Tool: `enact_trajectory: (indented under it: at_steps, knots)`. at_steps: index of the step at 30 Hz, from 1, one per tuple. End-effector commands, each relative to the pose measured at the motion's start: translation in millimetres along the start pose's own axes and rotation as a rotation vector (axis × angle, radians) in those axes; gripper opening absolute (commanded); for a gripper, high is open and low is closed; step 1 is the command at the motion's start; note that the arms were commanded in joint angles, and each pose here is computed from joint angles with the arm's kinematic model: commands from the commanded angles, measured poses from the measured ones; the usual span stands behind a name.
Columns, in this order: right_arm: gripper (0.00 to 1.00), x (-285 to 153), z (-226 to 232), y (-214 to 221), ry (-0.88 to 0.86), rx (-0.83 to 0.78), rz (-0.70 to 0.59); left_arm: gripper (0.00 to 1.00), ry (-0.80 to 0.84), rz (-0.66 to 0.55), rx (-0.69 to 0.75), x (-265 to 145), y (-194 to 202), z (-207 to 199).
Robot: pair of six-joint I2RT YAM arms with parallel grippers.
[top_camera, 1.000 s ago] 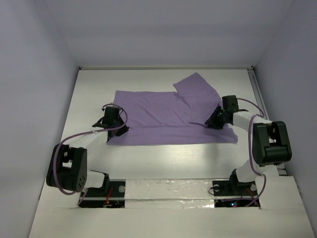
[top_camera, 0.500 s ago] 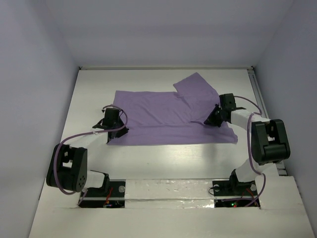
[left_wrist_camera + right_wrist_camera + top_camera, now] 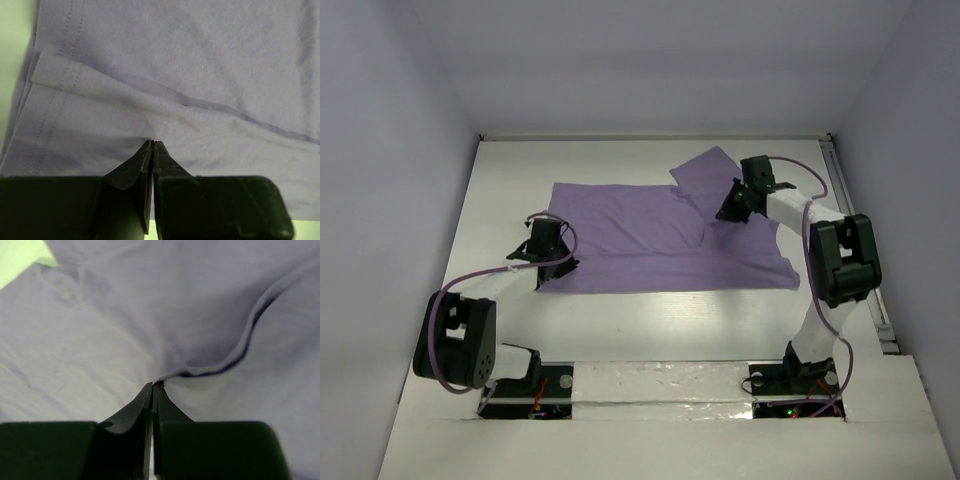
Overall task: Fold and stack the t-shirts
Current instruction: Fold the flattened tshirt in 1/3 of the way
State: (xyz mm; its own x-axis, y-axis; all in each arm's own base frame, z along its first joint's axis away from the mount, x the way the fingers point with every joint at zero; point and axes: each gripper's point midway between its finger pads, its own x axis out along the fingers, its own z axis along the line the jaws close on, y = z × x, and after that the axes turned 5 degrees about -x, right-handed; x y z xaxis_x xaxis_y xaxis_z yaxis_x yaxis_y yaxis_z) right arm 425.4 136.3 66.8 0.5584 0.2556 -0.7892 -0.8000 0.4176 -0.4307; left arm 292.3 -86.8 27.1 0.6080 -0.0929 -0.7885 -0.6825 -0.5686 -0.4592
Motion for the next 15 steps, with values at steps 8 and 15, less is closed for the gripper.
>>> enact_trajectory:
  at_steps: [8, 15]
  knots:
    - [0.66, 10, 39, -16, 0.062, -0.213, -0.031, 0.0, 0.07, -0.059, 0.045, -22, -18, -26]
    - [0.1, -43, 46, 1, -0.028, -0.215, -0.105, 0.0, 0.164, -0.039, 0.143, -33, -2, -81]
